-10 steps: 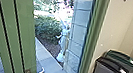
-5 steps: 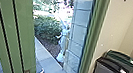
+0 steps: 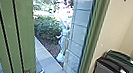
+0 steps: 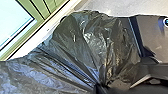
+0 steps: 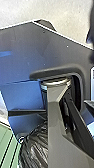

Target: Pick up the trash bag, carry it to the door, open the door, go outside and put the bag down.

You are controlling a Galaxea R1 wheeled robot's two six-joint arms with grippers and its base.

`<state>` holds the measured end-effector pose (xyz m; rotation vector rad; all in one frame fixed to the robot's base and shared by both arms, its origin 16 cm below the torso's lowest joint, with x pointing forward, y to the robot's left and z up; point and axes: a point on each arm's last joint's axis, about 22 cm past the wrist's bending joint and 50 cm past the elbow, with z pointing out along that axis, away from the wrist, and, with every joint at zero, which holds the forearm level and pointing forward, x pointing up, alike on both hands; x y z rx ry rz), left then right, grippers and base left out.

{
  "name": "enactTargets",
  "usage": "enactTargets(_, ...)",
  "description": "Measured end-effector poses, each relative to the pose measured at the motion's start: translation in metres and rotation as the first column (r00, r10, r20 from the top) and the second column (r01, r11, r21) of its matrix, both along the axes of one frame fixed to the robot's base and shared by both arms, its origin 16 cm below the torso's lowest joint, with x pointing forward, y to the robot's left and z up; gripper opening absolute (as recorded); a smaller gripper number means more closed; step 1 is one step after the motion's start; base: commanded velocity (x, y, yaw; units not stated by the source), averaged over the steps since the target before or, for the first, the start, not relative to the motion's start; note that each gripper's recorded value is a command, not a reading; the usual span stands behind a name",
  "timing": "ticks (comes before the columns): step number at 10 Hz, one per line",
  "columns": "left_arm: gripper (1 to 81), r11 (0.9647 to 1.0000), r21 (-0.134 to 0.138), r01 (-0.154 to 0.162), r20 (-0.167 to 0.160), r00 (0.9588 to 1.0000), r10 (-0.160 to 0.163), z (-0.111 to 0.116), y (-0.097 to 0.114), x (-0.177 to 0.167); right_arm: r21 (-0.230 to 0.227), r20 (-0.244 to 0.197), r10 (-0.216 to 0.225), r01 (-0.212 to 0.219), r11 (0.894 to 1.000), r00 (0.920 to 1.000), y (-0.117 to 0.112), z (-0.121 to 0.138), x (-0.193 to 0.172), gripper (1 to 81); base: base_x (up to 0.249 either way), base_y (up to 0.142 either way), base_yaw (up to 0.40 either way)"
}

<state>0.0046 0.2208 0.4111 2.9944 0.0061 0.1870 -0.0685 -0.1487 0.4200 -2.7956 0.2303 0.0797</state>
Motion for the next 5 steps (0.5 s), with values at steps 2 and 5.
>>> enactTargets(2,1.0,1.0,-0.002,0.001,-0.001,1.0,-0.001,0.0,-0.0005,-0.0004,0.0,0.0,0.0,0.0,1.0,1.0,0.0,0.0,0.0,81.1,0.0,0.0,0.0)
enactTargets(5,1.0,1.0,-0.002,0.001,-0.002,1.0,-0.001,0.0,-0.0005,-0.0004,0.0,0.0,0.0,0.0,1.0,1.0,0.0,0.0,-0.0001,81.1,0.0,0.0,0.117)
